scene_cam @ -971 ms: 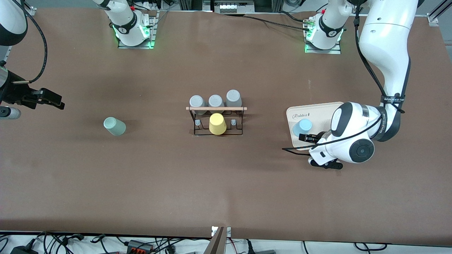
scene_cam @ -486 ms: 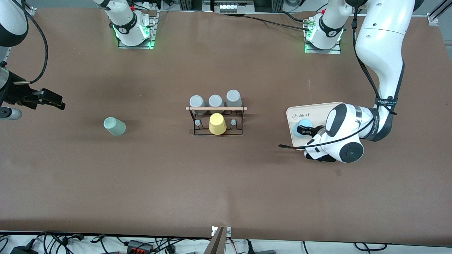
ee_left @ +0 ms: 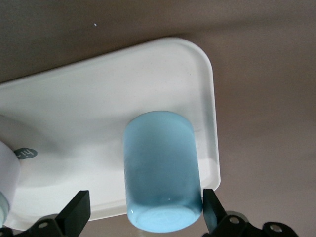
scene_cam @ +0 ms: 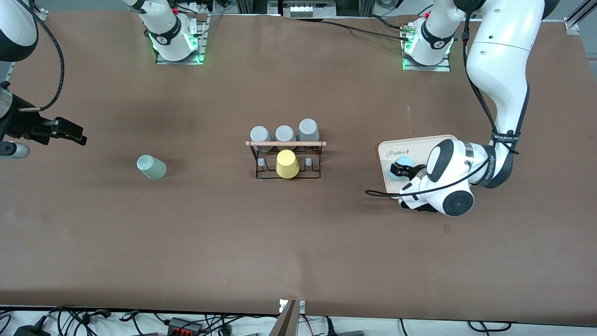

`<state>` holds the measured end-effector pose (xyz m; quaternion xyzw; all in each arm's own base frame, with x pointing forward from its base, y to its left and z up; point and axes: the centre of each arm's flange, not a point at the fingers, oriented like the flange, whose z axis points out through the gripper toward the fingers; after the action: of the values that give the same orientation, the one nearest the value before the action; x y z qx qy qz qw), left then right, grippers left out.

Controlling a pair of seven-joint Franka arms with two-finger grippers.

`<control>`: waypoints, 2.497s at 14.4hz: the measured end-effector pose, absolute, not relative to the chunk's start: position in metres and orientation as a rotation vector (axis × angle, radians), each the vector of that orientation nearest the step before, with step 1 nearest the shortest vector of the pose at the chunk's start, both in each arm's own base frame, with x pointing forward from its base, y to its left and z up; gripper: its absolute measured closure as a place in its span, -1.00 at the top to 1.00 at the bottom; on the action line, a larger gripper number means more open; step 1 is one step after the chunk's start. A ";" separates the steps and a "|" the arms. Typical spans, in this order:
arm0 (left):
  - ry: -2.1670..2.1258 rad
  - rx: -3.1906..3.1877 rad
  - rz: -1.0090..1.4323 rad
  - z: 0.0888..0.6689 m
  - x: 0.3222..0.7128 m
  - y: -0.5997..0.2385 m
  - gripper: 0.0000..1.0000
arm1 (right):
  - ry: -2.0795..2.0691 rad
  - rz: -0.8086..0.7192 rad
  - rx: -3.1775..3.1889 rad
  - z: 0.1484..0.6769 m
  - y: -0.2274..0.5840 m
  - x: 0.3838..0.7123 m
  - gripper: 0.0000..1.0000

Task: Hang scattered cups on rack with three cups
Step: 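Lower the left gripper and grasp the light blue cup, then lift the light blue cup and carry it to the rack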

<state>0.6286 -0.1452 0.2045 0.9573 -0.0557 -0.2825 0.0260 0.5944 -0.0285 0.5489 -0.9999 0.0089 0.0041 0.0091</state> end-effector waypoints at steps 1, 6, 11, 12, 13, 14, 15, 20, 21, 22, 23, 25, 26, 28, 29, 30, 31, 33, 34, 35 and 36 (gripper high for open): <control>-0.169 2.954 -0.878 0.202 0.628 -0.146 1.00 | 0.028 0.013 -3.123 0.549 -0.029 0.594 1.00; -0.159 2.910 -0.882 0.202 0.625 -0.159 1.00 | 0.029 0.012 -3.123 0.549 -0.029 0.594 1.00; -0.160 2.909 -0.892 0.201 0.624 -0.160 0.32 | 0.032 0.013 -3.123 0.549 -0.030 0.594 1.00; -0.158 2.909 -0.892 0.201 0.624 -0.159 0.32 | 0.032 0.013 -3.123 0.549 -0.030 0.594 1.00; -0.157 2.909 -0.892 0.201 0.624 -0.159 0.32 | 0.032 0.013 -3.123 0.549 -0.030 0.594 1.00; -0.157 2.909 -0.890 0.202 0.625 -0.159 0.32 | 0.032 0.013 -3.123 0.549 -0.030 0.594 1.00; -0.157 2.911 -0.883 0.203 0.626 -0.159 0.32 | 0.032 0.013 -3.123 0.549 -0.030 0.594 1.00; -0.205 2.924 -0.734 0.258 0.648 -0.178 0.32 | 0.032 0.011 -3.123 0.549 -0.030 0.594 1.00; -0.231 2.921 -0.691 0.276 0.652 -0.188 0.32 | 0.032 0.011 -3.123 0.549 -0.030 0.594 1.00; -0.264 2.916 -0.655 0.291 0.654 -0.202 0.32 | 0.032 0.011 -3.123 0.549 -0.030 0.594 1.00; -0.295 2.911 -0.625 0.302 0.655 -0.215 0.32 | 0.032 0.008 -3.124 0.550 -0.030 0.595 1.00; -0.307 2.879 -0.570 0.322 0.657 -0.239 0.32 | 0.026 -0.003 -3.136 0.552 -0.030 0.595 1.00; -0.260 2.846 -0.547 0.334 0.659 -0.248 0.32 | 0.021 -0.005 -3.144 0.553 -0.030 0.595 1.00; -0.099 2.748 -0.506 0.357 0.664 -0.266 0.32 | 0.017 -0.005 -3.150 0.553 -0.029 0.595 1.00; -0.020 2.709 -0.485 0.366 0.665 -0.281 0.32 | 0.016 -0.005 -3.150 0.553 -0.029 0.595 1.00; 0.058 2.687 -0.477 0.374 0.663 -0.297 0.32 | 0.016 -0.005 -3.150 0.553 -0.029 0.595 1.00; 0.141 2.670 -0.484 0.383 0.659 -0.314 0.32 | 0.015 -0.005 -3.150 0.553 -0.029 0.595 1.00; 0.290 2.645 -0.521 0.397 0.648 -0.347 0.32 | 0.014 -0.005 -3.150 0.553 -0.028 0.595 1.00; 0.331 2.643 -0.538 0.399 0.643 -0.357 0.32 | 0.015 -0.005 -3.150 0.553 -0.029 0.595 1.00; 0.360 2.641 -0.554 0.397 0.641 -0.362 0.32 | 0.016 -0.005 -3.150 0.553 -0.029 0.595 1.00; 0.392 2.632 -0.573 0.394 0.640 -0.364 0.32 | 0.017 -0.004 -3.150 0.553 -0.029 0.595 1.00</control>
<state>0.6397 -0.3643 0.3945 0.9457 0.1409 -0.2061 0.2083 0.5954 -0.0294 0.5526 -1.0000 0.0054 -0.0012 -0.0041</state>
